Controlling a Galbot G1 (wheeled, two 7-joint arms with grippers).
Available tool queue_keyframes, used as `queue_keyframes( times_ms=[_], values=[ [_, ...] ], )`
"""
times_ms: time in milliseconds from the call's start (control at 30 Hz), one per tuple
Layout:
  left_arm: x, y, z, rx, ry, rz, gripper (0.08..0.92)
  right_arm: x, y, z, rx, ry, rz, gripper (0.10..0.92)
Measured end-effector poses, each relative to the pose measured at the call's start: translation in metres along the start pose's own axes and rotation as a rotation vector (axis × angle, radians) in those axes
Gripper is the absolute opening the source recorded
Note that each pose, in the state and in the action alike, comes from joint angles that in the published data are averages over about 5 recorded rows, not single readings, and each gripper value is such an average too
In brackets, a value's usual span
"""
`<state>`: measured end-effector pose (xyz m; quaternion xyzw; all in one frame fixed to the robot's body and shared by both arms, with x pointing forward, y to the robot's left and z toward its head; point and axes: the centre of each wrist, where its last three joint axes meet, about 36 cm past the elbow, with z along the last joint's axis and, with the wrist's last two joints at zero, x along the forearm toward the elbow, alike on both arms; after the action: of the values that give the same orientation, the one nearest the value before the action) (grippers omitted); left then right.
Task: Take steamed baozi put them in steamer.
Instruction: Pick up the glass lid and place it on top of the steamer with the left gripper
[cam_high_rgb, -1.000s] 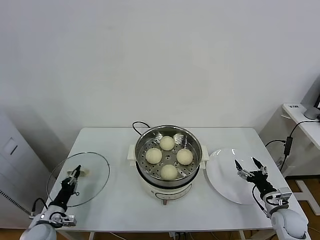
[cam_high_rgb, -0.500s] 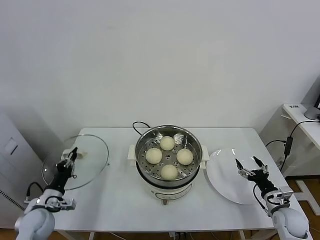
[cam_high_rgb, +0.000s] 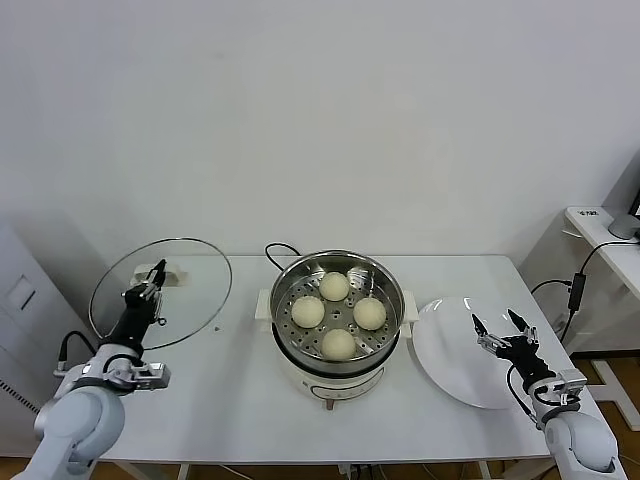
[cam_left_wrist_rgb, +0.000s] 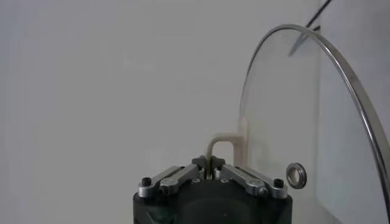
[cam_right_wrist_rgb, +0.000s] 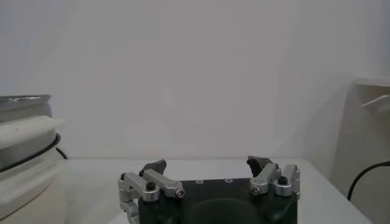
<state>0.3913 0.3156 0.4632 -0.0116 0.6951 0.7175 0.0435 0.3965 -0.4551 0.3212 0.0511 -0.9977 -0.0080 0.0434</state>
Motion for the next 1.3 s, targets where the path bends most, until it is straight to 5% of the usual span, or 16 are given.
queue_keyframes(
  times_ms=[667,1300],
  values=[
    [0.003,0.021,-0.118,0.023,-0.001,0.055,0.11,-0.005,-0.001,-0.003,0.013,0.008,-0.005,0.823],
    [-0.009,0.022,-0.205,0.039,-0.027,0.021,0.11,-0.008,0.001,0.006,0.006,0.026,-0.004,0.823]
  ],
)
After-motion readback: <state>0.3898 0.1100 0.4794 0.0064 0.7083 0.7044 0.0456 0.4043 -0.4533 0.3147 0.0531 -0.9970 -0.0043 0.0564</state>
